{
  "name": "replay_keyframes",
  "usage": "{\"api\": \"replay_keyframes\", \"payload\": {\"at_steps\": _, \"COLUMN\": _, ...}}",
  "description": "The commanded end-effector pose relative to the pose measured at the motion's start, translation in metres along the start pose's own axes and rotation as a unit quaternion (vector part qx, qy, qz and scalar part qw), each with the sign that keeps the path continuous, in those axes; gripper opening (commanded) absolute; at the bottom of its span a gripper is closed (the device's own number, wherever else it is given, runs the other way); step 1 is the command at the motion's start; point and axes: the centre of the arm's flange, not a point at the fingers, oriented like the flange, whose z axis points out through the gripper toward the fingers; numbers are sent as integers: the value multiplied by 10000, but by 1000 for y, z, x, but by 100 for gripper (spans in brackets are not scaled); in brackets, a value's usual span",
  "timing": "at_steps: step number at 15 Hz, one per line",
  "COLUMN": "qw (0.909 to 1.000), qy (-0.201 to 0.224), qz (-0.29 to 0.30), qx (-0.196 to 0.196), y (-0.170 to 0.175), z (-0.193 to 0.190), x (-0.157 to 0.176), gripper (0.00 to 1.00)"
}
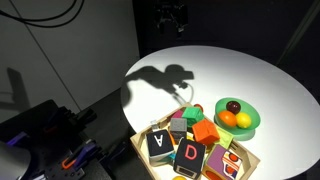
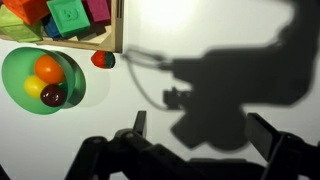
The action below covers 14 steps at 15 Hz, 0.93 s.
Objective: Put the toy plum in the bowl
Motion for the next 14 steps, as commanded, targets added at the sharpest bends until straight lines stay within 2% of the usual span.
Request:
{"api": "replay_keyframes", "payload": {"at_steps": 1, "qw": 9992, "qy": 397, "qz": 50, "qx": -12, "y": -3, "z": -11, "x": -29, "gripper": 100}}
{"api": "replay_keyframes", "payload": {"at_steps": 4, "qw": 9986, "qy": 532, "qz": 11, "qx": -12, "y": -6, "z": -16, "x": -39, "gripper": 100}}
{"api": "replay_keyframes", "payload": {"at_steps": 14, "qw": 9989, "qy": 402, "qz": -233, "qx": 32, "y": -21, "z": -46, "x": -72, "gripper": 100}}
